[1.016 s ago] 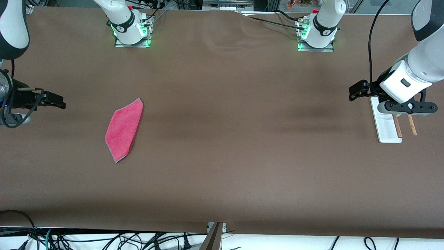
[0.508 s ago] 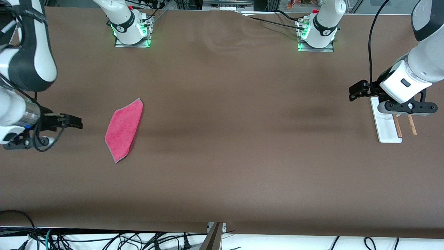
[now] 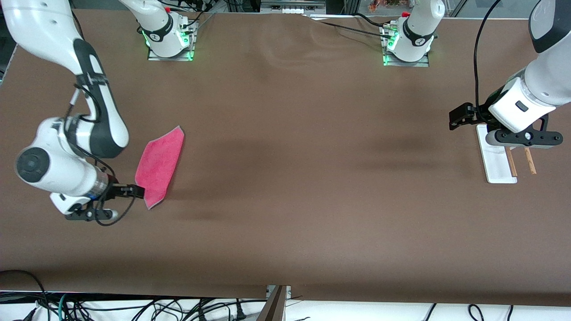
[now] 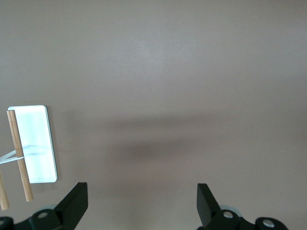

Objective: Pass towel and hang on rack
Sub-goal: 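Lower the right gripper onto the pink towel's corner and close, then lift the pink towel with the right gripper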

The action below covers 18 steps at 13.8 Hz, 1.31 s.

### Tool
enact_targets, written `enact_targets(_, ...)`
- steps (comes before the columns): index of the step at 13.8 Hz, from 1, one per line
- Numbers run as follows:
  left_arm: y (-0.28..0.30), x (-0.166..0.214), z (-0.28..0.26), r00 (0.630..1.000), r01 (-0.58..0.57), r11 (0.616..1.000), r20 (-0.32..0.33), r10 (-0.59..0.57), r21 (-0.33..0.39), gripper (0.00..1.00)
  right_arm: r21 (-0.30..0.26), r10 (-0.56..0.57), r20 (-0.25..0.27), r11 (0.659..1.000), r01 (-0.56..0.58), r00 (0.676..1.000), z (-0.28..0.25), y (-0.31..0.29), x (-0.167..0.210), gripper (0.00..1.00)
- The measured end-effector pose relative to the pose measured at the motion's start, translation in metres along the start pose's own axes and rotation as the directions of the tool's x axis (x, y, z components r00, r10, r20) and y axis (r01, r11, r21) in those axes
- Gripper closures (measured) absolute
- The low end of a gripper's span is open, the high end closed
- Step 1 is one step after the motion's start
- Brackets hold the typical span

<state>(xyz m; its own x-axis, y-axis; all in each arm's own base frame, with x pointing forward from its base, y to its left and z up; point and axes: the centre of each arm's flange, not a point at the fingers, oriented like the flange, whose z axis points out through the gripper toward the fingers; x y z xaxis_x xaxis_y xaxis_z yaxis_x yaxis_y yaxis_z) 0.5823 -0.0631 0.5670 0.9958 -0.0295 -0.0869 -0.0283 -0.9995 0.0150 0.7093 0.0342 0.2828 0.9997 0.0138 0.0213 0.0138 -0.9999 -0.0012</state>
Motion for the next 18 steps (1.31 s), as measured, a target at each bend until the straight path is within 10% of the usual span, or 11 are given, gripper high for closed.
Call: enact_targets(18,-0.004,0.003,-0.002,1.000,0.008,1.000,-0.025,-0.008,-0.003,0.00,-0.003,0.057,0.065,0.998,-0.057,0.996,0.097,-0.005,-0.007,0.02)
